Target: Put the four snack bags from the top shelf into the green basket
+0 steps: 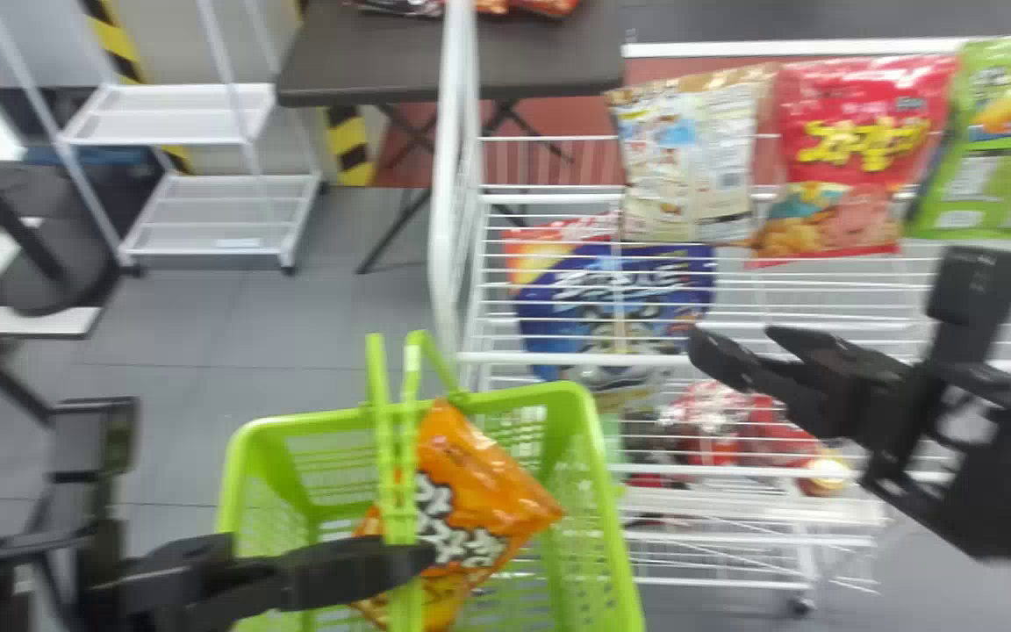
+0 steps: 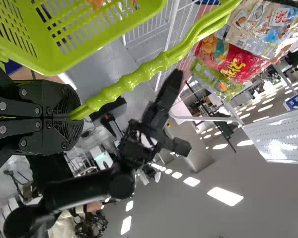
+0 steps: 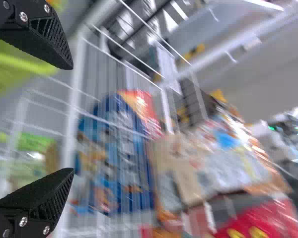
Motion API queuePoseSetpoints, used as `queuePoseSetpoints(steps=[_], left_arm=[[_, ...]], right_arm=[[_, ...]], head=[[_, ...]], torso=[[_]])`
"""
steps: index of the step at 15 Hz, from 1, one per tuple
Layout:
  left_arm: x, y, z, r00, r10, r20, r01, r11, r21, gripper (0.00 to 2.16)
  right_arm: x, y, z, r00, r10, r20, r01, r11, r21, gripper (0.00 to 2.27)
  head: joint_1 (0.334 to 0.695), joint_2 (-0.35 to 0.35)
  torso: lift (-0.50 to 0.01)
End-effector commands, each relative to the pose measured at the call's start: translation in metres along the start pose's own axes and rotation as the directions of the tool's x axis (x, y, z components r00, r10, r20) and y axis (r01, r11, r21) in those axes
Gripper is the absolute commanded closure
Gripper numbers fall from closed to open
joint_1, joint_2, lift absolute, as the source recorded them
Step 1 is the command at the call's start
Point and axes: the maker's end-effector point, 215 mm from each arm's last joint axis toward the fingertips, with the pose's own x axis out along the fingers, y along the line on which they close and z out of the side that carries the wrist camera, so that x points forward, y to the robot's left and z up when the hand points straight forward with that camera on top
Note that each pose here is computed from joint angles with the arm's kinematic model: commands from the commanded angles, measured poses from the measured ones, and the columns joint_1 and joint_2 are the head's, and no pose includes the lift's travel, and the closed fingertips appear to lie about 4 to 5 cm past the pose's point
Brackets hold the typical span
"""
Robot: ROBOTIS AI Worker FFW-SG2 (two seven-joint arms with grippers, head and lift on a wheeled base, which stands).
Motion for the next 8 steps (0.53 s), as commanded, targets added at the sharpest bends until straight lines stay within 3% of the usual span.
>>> queuePoseSetpoints(steps=[1, 8], left_arm=[[0.0, -0.003, 0.0, 1.0, -0.012, 0.0, 0.012, 1.0, 0.003, 2.15], [-0.005, 0.008, 0.003, 1.0, -0.001, 0.01, 0.002, 1.0, -0.015, 2.15]], right_arm=[[0.039, -0.02, 0.036, 0.993, -0.047, 0.104, 0.056, 0.995, -0.083, 0.07], [0.14, -0.055, 0.064, 0.971, -0.203, 0.124, 0.228, 0.941, -0.249, 0.18]], head=[[0.695, -0.045], [0.695, -0.065]], torso=[[-0.004], [-0.004]])
